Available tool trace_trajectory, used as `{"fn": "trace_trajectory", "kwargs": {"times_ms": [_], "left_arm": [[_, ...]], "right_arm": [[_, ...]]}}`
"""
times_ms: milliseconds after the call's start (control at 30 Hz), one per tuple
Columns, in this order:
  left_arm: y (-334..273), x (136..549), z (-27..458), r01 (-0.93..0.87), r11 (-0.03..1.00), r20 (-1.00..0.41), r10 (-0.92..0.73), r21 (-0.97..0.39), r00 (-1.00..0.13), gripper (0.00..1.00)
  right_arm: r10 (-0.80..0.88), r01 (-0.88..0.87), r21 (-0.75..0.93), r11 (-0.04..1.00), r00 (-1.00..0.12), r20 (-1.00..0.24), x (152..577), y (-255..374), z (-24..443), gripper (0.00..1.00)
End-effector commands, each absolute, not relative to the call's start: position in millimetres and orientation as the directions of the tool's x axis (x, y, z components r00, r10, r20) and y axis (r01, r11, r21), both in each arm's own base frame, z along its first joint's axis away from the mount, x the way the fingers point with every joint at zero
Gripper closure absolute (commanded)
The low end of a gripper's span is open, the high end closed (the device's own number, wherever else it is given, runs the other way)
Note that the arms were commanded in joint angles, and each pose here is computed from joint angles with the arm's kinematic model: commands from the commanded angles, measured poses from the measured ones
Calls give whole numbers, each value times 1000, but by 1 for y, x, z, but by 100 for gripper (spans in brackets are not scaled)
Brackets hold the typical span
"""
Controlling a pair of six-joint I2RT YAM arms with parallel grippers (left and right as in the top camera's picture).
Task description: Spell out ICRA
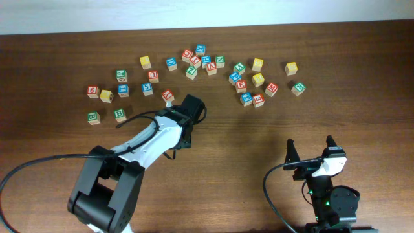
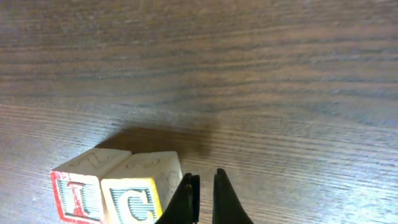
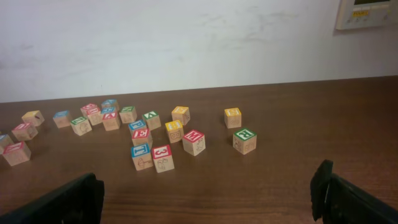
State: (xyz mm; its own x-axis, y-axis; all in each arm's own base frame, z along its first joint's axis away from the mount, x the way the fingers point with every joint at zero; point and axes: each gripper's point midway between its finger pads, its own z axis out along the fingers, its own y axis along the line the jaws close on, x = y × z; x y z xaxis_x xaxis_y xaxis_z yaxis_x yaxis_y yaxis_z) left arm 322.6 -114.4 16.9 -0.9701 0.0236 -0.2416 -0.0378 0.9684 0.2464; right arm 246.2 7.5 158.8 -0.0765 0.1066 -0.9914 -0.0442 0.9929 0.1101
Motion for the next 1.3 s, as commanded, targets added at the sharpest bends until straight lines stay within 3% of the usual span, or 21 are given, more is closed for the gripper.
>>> {"fn": "trace_trajectory", "kwargs": {"times_ms": [0,500,1133,1267], "left_arm": [[-112,318,12,-33,967,-222,25,254,-975,99],[-98,306,13,-23,947,-178,36,320,-983,100],[-110,320,13,-38,963,-236,26,265,-971,94],[-115,325,13,-42,970,-254,21,238,-967,100]], "right_arm": [[110,-35,113,993,-80,-991,246,6,156,2],[110,-36,113,993,-80,-991,246,6,156,2],[110,-35,113,993,-80,-991,246,6,156,2],[110,-35,113,993,-80,-991,246,6,156,2]]}}
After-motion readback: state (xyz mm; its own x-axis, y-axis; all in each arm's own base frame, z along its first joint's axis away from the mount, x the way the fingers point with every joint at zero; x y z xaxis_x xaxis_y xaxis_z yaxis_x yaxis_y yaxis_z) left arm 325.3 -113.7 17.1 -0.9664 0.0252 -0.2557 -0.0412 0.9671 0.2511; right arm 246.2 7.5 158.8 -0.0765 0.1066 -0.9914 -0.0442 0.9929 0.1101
